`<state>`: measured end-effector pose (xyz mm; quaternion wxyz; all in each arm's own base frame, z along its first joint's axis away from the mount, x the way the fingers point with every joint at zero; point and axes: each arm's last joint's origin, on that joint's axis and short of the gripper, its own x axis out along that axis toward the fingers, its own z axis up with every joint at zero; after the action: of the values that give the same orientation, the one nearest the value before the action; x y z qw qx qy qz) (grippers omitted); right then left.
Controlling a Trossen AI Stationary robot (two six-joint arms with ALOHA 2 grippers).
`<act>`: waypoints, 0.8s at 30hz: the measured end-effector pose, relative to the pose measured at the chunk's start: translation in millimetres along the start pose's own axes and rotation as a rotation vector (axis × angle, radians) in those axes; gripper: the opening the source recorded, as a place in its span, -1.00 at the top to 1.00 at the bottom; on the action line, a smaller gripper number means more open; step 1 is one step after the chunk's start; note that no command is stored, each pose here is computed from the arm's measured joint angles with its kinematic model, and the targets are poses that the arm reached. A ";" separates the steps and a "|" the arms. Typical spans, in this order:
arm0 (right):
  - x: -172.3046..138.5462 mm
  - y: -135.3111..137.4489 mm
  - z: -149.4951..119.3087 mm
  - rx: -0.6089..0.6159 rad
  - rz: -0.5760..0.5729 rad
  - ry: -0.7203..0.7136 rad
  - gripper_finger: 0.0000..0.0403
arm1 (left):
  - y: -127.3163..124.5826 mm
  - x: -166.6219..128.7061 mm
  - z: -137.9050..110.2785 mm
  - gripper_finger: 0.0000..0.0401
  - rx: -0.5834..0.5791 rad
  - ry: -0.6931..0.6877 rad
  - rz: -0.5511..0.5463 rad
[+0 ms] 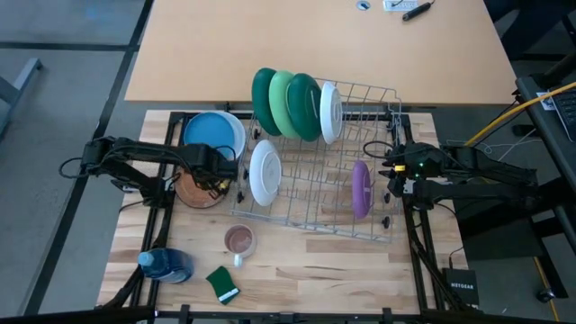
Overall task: Sort dishes
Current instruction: Put the orange plate into the dishwasher rack
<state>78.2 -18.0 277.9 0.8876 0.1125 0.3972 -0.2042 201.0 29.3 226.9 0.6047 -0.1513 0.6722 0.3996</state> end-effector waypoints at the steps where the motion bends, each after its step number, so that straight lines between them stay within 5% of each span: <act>1: 0.0 0.0 0.0 0.000 0.000 0.000 0.25 | 5.1 -0.7 1.5 0.34 0.006 0.006 0.007; 17: 0.0 0.0 -0.1 0.000 0.000 0.001 0.25 | 86.5 9.7 56.9 0.34 -0.022 -0.243 -0.180; 24: -0.1 -0.1 -0.5 -0.001 0.000 0.005 0.25 | 113.9 22.8 58.8 0.34 -0.103 -0.170 -0.194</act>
<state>77.8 -17.8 277.6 0.8868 0.1125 0.3993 -0.2038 158.4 150.3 249.0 0.6868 -0.2118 0.5792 0.3846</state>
